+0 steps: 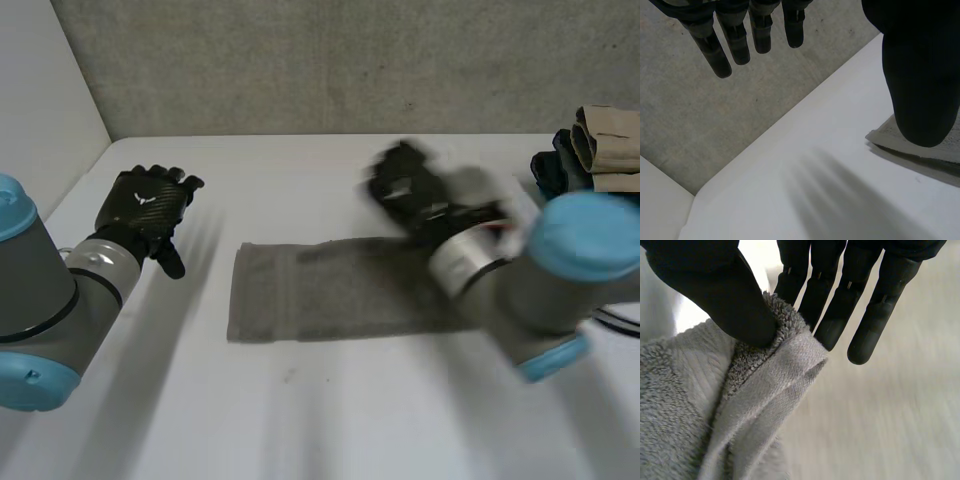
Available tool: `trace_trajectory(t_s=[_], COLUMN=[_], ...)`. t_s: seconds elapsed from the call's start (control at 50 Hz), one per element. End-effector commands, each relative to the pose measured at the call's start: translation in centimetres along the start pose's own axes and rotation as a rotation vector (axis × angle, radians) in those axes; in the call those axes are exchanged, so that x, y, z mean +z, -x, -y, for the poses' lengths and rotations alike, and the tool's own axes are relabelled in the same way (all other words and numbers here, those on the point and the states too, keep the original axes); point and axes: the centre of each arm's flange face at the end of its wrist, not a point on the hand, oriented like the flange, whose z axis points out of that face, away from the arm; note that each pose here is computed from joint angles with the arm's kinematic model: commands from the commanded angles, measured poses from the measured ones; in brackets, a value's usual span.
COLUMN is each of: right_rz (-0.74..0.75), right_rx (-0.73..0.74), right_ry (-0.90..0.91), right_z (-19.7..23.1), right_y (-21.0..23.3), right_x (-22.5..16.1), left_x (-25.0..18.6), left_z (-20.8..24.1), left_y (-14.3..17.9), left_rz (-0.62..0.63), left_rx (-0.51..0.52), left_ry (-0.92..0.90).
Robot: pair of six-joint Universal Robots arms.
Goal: Fold the laundry.
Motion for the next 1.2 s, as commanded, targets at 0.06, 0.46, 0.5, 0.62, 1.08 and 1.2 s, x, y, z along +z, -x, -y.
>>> trace_trajectory(t_s=[0.06, 0.46, 0.5, 0.62, 1.08, 1.2], right_rz=[0.341, 0.161, 0.187, 0.234, 0.122, 0.366], right_rx=[0.003, 0.667, 0.708, 0.683, 0.286, 0.161], right_ry=[-0.417, 0.078, 0.165, 0.415, -0.004, -0.154], right_z=[9.4, 4.8, 3.3, -2.8, 7.7, 10.5], right_y=[14.1, 4.3, 4.5, 5.5, 4.6, 11.8], right_x=[-1.4, -3.0, -3.7, -5.4, -2.2, -4.0], left_x=[-0.3, -0.1, -0.2, -0.8, -1.8, -2.0], left_z=[-0.5, 0.5, 0.6, 0.8, 1.1, 1.0], left_y=[-0.2, -0.7, -1.1, -2.8, -2.9, -2.8], left_rz=[-0.004, -0.016, -0.026, -0.074, -0.074, -0.07], left_rx=[-0.003, 0.001, 0.003, 0.009, 0.008, -0.012], left_ry=[0.012, -0.028, -0.033, -0.045, -0.049, -0.043])
